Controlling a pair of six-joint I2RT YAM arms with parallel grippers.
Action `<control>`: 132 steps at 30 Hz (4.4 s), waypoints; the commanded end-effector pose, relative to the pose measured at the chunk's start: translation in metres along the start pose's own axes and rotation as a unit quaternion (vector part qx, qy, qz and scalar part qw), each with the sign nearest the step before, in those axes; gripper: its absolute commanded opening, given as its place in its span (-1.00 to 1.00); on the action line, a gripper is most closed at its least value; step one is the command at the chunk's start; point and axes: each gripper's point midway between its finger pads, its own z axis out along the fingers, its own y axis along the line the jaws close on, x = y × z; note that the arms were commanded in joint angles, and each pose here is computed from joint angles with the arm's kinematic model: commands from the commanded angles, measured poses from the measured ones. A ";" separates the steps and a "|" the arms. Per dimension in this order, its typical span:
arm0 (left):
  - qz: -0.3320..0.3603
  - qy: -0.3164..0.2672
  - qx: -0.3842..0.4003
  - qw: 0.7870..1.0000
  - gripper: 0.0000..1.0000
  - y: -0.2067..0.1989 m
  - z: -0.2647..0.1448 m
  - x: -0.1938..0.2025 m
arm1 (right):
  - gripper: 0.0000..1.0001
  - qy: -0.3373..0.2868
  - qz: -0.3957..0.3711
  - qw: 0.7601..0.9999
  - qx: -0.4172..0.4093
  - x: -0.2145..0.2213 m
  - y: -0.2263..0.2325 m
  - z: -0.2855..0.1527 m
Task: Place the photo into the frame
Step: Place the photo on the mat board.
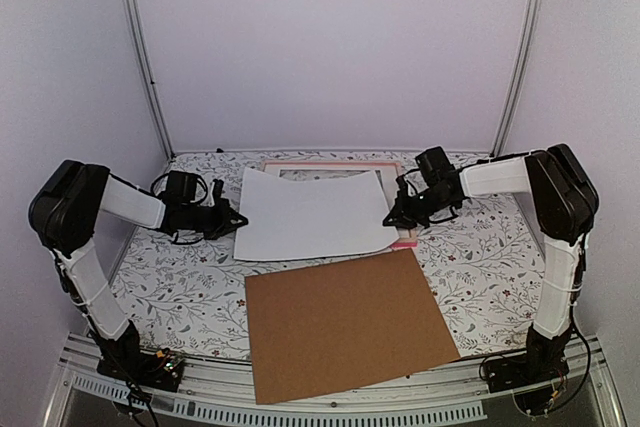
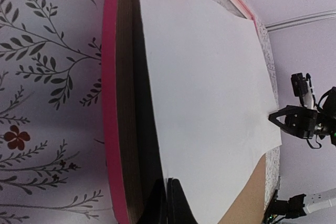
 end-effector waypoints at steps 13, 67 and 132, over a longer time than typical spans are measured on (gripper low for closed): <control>0.047 -0.035 0.000 0.998 -1.00 -0.034 0.008 -0.069 | -1.00 -0.089 -0.035 0.995 -0.019 -0.035 0.033 -0.039; 0.048 0.032 -0.064 0.996 -0.65 -0.005 0.079 -0.065 | -0.63 -0.046 -0.015 0.997 0.055 -0.043 -0.030 -0.006; 0.078 0.025 -0.153 0.985 0.24 0.001 0.060 -0.060 | -0.31 -0.075 -0.036 0.989 0.120 -0.058 -0.039 -0.036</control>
